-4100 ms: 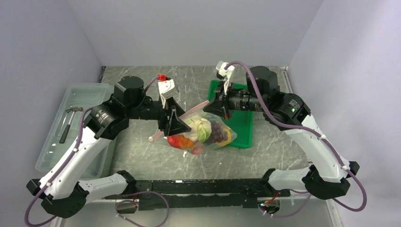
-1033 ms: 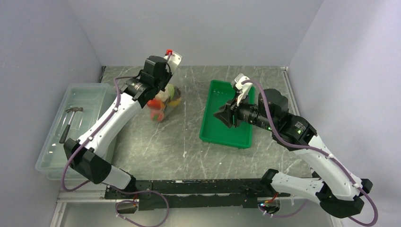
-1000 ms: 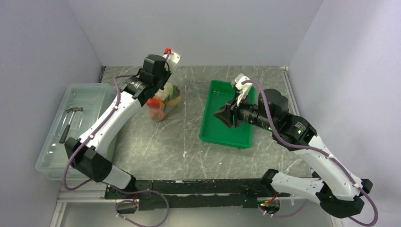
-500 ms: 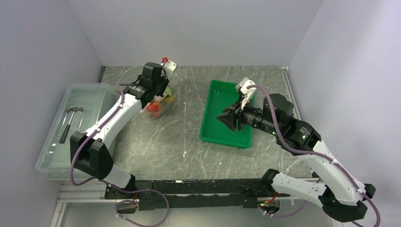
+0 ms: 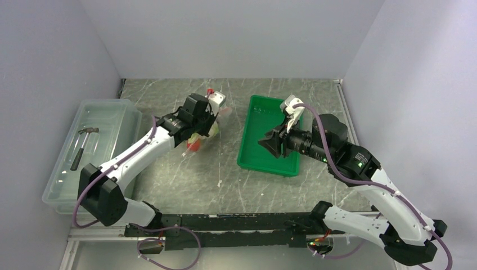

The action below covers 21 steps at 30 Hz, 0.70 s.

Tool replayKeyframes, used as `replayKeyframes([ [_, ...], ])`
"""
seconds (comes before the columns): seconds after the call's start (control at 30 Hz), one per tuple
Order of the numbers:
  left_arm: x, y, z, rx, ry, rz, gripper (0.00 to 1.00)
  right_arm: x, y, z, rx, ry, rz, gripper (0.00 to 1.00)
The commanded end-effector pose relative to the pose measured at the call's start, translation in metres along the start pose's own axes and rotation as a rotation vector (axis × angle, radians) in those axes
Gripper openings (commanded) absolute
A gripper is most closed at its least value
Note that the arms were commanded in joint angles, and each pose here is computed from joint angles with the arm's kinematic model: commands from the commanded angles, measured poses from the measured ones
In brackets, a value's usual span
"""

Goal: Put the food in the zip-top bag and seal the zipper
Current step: Place the zipper food storage bag at the center of the board.

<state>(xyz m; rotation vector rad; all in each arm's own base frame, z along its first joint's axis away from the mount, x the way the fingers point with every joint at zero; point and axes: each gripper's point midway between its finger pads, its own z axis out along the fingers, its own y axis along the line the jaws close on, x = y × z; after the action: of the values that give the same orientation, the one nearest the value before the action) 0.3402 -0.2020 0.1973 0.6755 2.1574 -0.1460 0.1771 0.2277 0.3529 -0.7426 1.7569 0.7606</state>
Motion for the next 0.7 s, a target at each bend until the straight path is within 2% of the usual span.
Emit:
replayKeyframes([
  [0.0, 0.012, -0.023, -0.015, 0.077, -0.004, -0.152, 0.00, -0.013, -0.003, -0.005, 0.024, -0.062, 0.007, 0.44],
  [0.27, 0.044, -0.041, -0.017, 0.112, 0.043, -0.257, 0.00, -0.002, -0.009, -0.002, 0.057, -0.044, 0.027, 0.51],
  [0.37, 0.053, -0.053, -0.021, 0.132, 0.047, -0.272, 0.08, 0.004, -0.013, 0.000, 0.076, -0.038, 0.034, 0.56],
  [0.67, 0.062, -0.081, -0.040, 0.200, 0.026, -0.267, 0.21, 0.011, -0.023, 0.005, 0.125, -0.035, 0.048, 0.68],
])
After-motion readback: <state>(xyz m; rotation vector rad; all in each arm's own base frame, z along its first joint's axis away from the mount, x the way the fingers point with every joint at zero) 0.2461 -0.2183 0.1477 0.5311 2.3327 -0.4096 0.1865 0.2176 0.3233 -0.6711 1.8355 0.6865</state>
